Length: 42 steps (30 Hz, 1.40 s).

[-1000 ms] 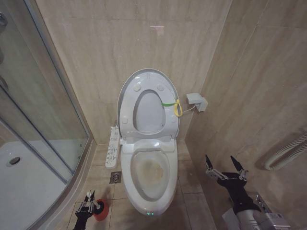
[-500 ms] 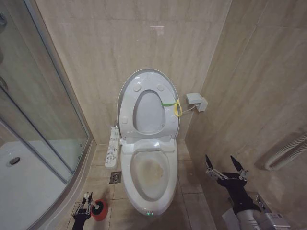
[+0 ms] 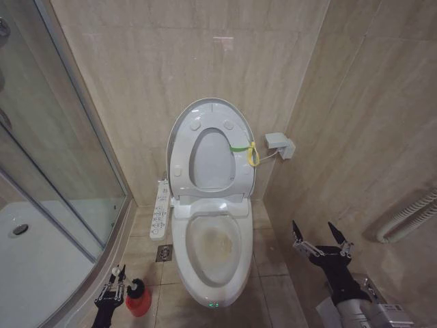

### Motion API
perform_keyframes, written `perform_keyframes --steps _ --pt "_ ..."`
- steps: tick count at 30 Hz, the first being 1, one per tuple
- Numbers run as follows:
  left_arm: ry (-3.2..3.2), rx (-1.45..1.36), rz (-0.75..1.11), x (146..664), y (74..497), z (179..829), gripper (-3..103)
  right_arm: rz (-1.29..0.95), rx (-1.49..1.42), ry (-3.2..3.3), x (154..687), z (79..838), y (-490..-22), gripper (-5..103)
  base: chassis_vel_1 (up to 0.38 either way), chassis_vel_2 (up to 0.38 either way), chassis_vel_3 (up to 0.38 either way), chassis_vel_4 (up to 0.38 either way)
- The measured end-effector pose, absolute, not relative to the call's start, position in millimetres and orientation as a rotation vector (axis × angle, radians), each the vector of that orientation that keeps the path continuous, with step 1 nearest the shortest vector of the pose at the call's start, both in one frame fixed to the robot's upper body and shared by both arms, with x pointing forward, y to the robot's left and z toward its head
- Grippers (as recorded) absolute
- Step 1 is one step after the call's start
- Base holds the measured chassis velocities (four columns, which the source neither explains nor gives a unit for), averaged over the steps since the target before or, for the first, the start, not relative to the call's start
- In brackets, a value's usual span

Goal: Open the toilet lid, clean the toilet bowl with a toilet brush, close the toilet lid, and flush.

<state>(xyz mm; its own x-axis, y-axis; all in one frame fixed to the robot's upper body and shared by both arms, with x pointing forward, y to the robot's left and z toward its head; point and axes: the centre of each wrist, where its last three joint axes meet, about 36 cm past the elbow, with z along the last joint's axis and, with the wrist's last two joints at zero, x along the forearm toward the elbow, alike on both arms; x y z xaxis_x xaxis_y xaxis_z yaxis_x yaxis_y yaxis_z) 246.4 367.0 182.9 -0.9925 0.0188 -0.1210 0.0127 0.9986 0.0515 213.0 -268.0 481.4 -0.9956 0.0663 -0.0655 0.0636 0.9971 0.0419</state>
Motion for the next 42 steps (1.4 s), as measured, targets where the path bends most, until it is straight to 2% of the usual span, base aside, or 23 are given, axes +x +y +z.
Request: perform_keyframes --steps 10,22,33,42 --pt "2.978 0.056 0.063 181.4 329.9 263.0 21 0.061 0.100 3.072 213.0 481.4 -268.0 100 0.000 0.000 0.000 0.000" --pt "2.879 0.241 0.105 150.8 292.8 365.3 21 0.061 0.100 3.073 213.0 481.4 -268.0 100 0.000 0.000 0.000 0.000" --pt "2.786 0.446 0.125 160.5 274.3 448.4 21 0.061 0.100 3.073 213.0 481.4 -268.0 100 0.000 0.000 0.000 0.000" --pt "2.739 0.617 0.083 190.2 290.5 449.0 21 0.061 0.100 3.072 213.0 481.4 -268.0 100 0.000 0.000 0.000 0.000"
